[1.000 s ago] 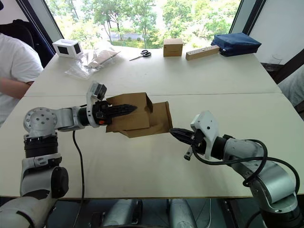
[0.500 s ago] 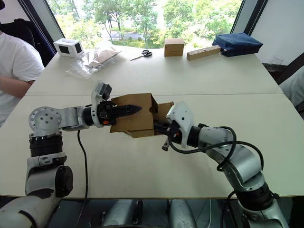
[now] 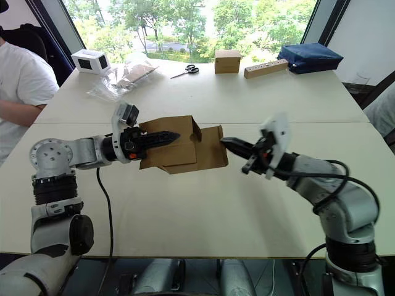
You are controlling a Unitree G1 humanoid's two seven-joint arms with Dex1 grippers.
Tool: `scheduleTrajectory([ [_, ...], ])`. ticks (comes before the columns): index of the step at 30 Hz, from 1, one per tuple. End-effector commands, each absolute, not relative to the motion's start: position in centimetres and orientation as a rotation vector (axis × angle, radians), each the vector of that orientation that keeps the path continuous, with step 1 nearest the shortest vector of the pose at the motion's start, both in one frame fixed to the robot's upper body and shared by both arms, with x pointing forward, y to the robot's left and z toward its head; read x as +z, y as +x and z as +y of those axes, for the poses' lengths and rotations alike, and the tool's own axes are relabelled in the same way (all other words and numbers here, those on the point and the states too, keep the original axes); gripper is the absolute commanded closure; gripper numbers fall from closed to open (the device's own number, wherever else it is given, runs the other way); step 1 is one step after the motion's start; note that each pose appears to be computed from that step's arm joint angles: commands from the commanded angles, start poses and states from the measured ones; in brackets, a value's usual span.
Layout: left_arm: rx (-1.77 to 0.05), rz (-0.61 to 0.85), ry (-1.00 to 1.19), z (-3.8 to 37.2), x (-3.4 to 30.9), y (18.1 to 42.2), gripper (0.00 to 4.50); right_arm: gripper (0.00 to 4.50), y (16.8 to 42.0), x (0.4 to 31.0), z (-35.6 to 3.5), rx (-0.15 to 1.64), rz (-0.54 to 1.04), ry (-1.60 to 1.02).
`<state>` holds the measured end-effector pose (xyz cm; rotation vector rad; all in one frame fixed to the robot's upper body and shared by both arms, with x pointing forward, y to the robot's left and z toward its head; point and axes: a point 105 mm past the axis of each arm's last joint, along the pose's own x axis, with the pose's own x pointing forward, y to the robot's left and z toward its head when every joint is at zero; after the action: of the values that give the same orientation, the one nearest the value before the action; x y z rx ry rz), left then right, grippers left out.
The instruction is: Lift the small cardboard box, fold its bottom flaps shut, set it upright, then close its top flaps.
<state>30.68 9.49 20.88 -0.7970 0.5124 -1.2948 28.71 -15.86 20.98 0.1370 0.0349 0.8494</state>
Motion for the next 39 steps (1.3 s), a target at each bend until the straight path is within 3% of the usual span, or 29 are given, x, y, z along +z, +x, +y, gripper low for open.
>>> scheduleTrajectory([
  [1, -1.332, 0.457, -0.785, 9.6, 22.1, 30.2, 4.5, 3.08, 29.1, 21.0, -17.5, 0.819, 0.03, 0.277],
  [8, -1.371, 0.419, -0.787, 9.1, 23.3, 29.9, 4.5, 0.3, 31.9, 16.4, -16.4, 0.834, 0.175, 0.564],
  [12, -1.372, 0.41, -0.786, 9.1, 23.5, 29.8, 4.5, 0.3, 32.0, 15.9, -15.0, 0.885, 0.184, 0.631],
  [18, -1.351, 0.42, -0.782, 9.2, 23.1, 29.9, 4.5, 0.3, 29.9, 20.4, -13.0, 1.042, 0.061, 0.805],
  [24, -1.339, 0.436, -0.787, 9.2, 22.7, 29.9, 4.5, 0.3, 27.7, 22.5, -11.3, 1.107, 0.036, 0.854],
  [30, -1.336, 0.447, -0.783, 9.1, 22.5, 30.0, 4.5, 0.3, 26.4, 23.4, -10.1, 1.137, 0.042, 0.882],
  [34, -1.341, 0.449, -0.78, 8.9, 22.5, 29.9, 4.5, 0.3, 25.0, 22.8, -8.8, 1.188, 0.097, 0.768],
  [39, -1.349, 0.45, -0.779, 8.8, 22.5, 29.8, 4.5, 0.3, 25.8, 22.1, -8.5, 1.145, 0.109, 0.749],
])
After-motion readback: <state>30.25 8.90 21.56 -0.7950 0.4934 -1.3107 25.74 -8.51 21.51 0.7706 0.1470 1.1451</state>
